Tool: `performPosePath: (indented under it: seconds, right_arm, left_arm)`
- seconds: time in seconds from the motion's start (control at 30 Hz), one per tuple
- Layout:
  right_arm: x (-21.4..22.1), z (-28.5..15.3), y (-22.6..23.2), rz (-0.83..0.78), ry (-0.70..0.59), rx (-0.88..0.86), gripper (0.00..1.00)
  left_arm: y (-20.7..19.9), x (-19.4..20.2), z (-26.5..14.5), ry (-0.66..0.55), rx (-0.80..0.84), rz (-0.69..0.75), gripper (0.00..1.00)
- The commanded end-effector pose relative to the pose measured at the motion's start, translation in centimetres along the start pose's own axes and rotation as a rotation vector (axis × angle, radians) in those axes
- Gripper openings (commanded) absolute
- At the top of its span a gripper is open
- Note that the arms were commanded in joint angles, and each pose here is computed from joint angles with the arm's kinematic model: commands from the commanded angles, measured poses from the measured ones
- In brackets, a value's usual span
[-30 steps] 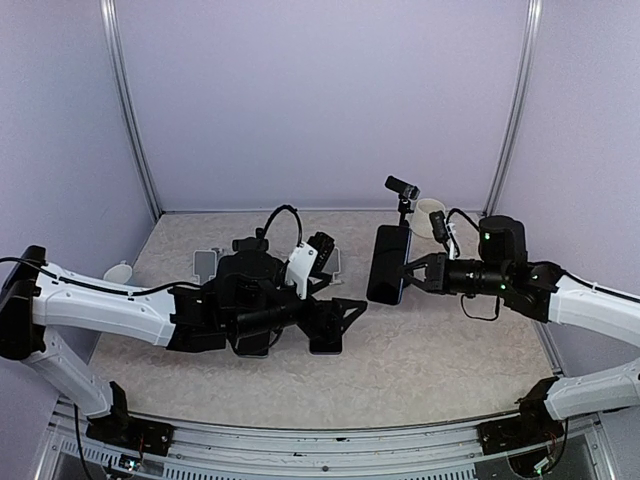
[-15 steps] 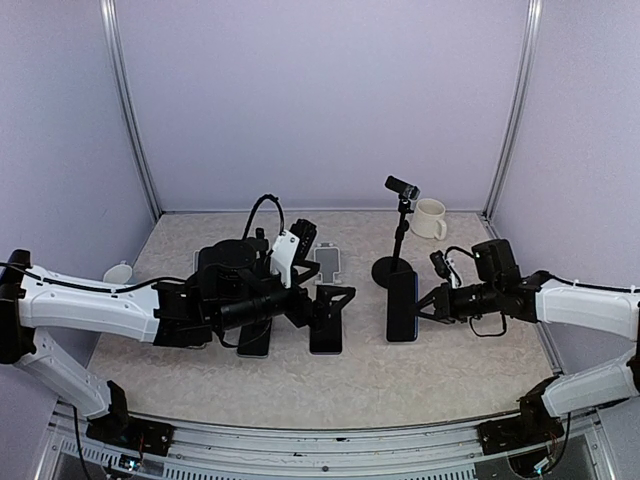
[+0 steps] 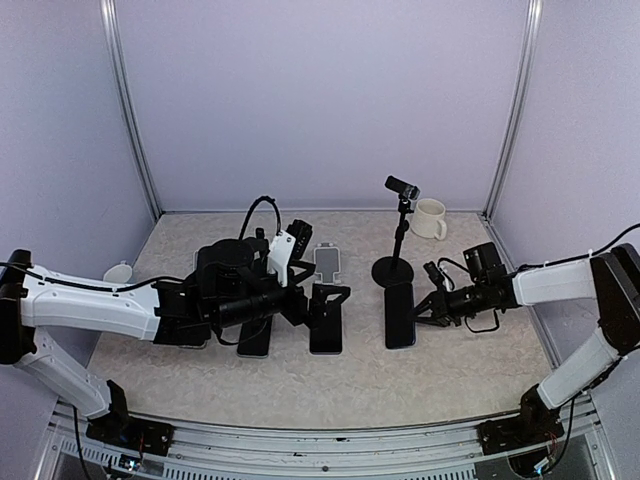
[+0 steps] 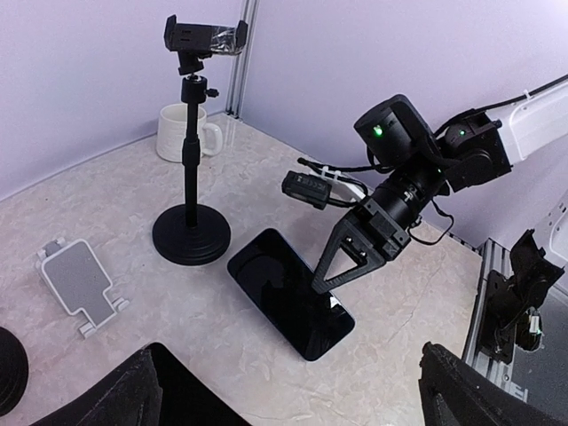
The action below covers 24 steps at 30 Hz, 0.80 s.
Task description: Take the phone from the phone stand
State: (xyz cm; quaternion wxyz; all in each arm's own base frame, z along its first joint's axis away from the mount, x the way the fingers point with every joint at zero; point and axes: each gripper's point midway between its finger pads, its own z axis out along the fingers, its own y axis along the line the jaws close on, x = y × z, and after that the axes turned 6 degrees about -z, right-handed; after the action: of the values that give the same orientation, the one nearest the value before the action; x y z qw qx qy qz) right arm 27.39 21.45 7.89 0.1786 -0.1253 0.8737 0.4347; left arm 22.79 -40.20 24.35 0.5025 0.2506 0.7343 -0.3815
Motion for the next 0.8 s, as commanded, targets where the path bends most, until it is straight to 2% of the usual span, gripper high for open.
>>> performPosePath:
  seconds: [0.0, 0.3, 0.6, 0.77]
  right_arm:
    - [-1.9, 0.2, 0.9, -0.044, -0.021, -0.115, 0.0]
    - [-1.9, 1.2, -1.8, 0.003, 0.02, -0.106, 0.0]
    - [-1.3, 1.3, -4.7, 0.051, 0.041, -0.032, 0.11]
    - [-0.8, 1.4, -5.6, 0.069, 0.061, -0.008, 0.12]
  left_arm:
    - [0.4, -0.2, -0.5, -0.015, 0.012, -0.022, 0.99]
    - [1.7, -0.1, -1.4, -0.031, -0.005, -0.043, 0.99]
    - [3.2, -0.4, -2.3, -0.045, -0.044, -0.057, 0.99]
    - [3.4, -0.5, -2.5, -0.051, -0.05, -0.061, 0.99]
